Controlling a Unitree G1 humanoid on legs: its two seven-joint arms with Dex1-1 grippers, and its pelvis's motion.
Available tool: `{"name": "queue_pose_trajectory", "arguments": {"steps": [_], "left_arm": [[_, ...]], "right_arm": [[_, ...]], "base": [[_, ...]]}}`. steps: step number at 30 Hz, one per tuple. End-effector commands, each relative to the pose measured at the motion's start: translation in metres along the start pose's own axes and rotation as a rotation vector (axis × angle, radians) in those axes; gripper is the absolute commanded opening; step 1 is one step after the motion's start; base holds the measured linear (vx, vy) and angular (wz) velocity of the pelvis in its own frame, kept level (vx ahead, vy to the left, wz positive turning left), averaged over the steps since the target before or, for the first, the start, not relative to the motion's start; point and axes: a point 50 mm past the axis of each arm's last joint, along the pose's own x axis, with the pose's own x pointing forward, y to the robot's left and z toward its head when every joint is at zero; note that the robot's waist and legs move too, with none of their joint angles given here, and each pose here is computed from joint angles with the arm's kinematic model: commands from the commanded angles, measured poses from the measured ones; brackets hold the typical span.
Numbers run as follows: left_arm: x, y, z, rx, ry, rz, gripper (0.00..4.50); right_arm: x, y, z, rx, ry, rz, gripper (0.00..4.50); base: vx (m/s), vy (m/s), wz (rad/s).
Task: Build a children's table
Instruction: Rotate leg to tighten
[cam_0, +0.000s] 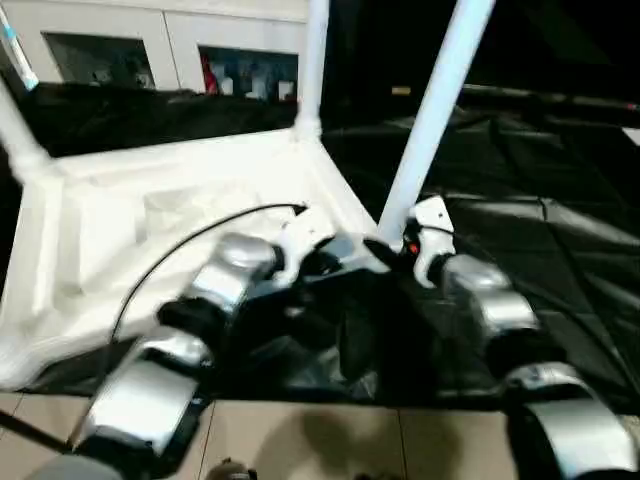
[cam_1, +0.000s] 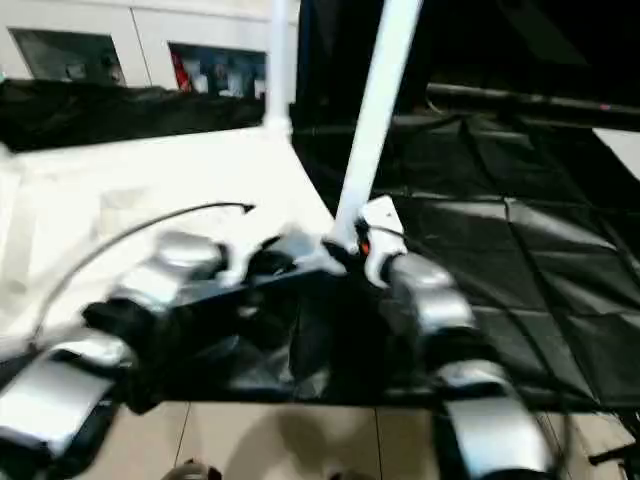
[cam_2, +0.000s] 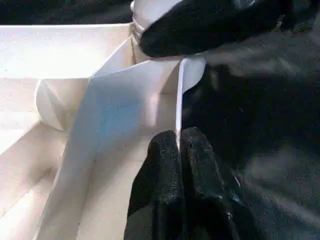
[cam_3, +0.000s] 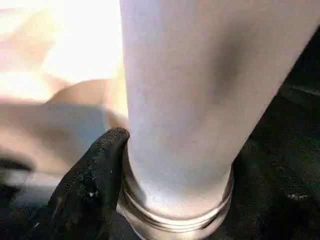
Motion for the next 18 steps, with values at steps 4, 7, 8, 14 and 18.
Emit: {"name": "queue_pose_trajectory", "arguments": {"steps": [4,7,8,14,18], "left_arm": [[0.020,-0.012,0.006,-0.017,0.033,0.108,0.00],[0.020,-0.012,0.007,-0.005,0.025,0.105,0.00],[0.019,-0.011,0.006,-0.002,0.021,0.097,0.00],[0.006,-0.004,-0.002,0.033,0.005,0.004,0.00],[-0.005,0.003,-0.008,0.060,0.013,-0.047,0.00]], "right_arm": [[0.018,0.051,-0.017,0.022,0.104,0.002,2.72],[0.020,0.054,-0.012,-0.019,0.080,0.014,3.41],[0.020,0.055,-0.011,-0.021,0.071,0.029,3.44],[0.014,0.035,0.006,-0.096,-0.010,0.155,3.77],[-0.002,0.007,0.010,-0.191,-0.014,0.280,3.77]], "base": [[0.000,0.000,0.00],[0.000,0.000,0.00],[0.000,0.000,0.00],[0.000,0.000,0.00],[0.000,0.000,0.00]]}}
